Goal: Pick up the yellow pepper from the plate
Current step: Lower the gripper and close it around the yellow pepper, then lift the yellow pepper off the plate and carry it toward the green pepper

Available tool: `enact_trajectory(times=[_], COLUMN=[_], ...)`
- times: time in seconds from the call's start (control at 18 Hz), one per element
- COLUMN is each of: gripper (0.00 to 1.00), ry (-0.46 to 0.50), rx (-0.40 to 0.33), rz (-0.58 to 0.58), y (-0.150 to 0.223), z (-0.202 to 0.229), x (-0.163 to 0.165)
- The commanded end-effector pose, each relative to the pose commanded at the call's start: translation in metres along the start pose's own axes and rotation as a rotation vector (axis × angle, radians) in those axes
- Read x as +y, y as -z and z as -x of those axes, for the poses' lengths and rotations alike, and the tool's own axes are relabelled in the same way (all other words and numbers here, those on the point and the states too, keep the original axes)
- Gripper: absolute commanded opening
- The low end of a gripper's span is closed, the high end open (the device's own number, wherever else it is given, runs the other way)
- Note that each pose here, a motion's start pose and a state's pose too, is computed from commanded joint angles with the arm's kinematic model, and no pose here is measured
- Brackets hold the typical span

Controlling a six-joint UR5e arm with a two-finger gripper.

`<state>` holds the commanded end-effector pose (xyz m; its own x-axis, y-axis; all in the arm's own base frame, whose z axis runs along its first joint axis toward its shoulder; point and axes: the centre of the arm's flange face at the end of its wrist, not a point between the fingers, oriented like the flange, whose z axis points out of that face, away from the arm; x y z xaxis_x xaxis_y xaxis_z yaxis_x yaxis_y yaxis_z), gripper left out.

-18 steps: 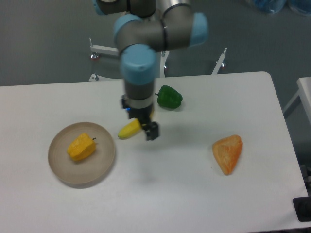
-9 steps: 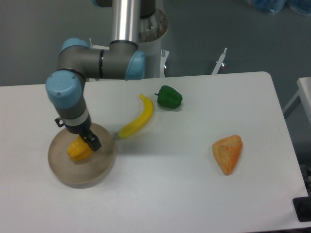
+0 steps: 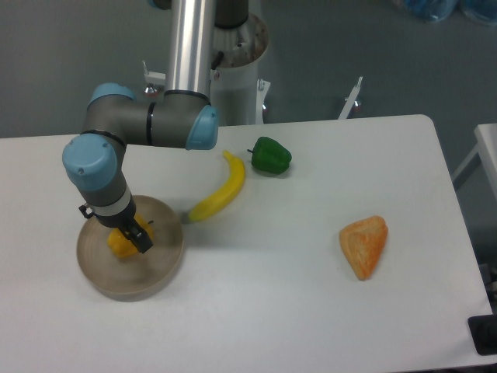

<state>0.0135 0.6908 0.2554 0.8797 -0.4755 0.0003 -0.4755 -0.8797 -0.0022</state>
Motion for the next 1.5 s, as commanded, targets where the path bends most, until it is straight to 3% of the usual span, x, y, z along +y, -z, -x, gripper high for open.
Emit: enact_trajectory(times=[0.06, 0.11, 0.17, 0.56, 0.94, 1.11, 1.22, 1.5], gripper=[0.45, 0.17, 0.02, 0.02, 0.0, 0.0, 0.0, 0.02], ry=[0.003, 0.005, 0.005, 0.116, 0.24, 0.171, 0.153, 0.001], rx=[-0.006, -0.01, -0.017, -0.068, -0.048, -0.028, -0.009, 0.036], rz=[0.007, 0.004, -0.004, -0.093, -0.062, -0.042, -0.06, -0.048], y=[0.0, 0.004, 0.011, 0.112, 0.164, 0.184, 0.185, 0.173], z=[0.001, 0.001, 0.001, 0.038, 0.11, 0.153, 0.177, 0.223], x=[0.0, 0.0, 0.0, 0.055, 0.133, 0.179, 0.205, 0.27])
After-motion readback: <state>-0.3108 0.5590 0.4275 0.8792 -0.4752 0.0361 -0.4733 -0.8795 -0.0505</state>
